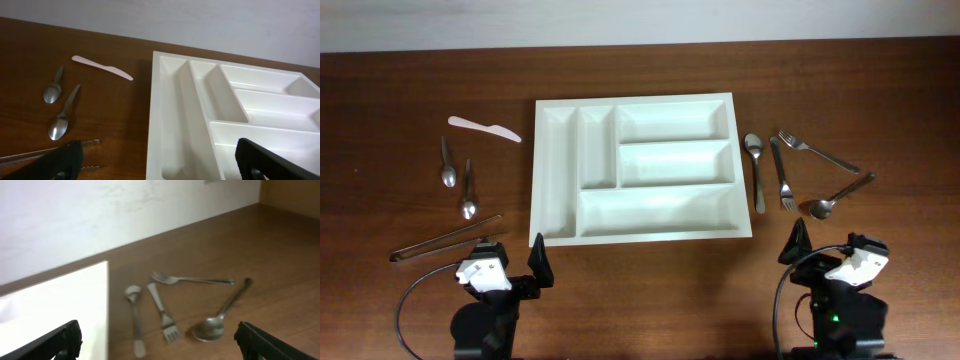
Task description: Pack container
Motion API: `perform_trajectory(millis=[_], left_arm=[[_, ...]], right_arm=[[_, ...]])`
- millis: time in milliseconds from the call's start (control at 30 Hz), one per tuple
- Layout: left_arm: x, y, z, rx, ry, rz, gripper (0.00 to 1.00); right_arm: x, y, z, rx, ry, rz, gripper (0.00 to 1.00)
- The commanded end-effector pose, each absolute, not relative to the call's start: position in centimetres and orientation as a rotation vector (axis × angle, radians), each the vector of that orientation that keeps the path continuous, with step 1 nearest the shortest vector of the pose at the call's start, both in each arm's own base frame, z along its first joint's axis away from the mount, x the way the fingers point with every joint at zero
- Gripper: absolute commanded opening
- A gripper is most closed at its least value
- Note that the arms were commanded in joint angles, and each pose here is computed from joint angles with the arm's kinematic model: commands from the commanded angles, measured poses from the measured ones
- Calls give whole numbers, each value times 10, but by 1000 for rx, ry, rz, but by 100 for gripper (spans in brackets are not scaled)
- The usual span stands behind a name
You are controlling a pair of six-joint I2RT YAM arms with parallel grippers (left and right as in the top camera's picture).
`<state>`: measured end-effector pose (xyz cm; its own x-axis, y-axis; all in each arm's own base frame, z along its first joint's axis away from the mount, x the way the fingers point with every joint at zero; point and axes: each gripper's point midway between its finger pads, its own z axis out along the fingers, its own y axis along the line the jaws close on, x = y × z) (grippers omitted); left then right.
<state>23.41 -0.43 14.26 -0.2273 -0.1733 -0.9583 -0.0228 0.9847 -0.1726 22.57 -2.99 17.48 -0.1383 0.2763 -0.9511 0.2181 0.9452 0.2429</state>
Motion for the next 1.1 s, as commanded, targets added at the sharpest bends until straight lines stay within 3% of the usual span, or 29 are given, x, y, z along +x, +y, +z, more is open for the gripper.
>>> perform_trajectory(millis=[0,233,467,633,733,1067], left_arm=[[234,-6,142,-129,1795,-144,99],[234,-6,142,-129,1795,-144,99],[234,-6,142,-129,1795,-144,99],[234,-6,142,-129,1795,-144,99],[234,-6,142,-129,1795,-144,99],[234,-6,142,-129,1795,-144,99]], right_arm=[[217,-19,230,345,1728,127,99],[232,-12,260,364,2156,93,99],[298,-9,274,204,2569,-13,99],[343,-5,249,184,2760,-4,99],[364,13,226,29,2815,124,99],[406,-7,176,-42,2849,117,99]])
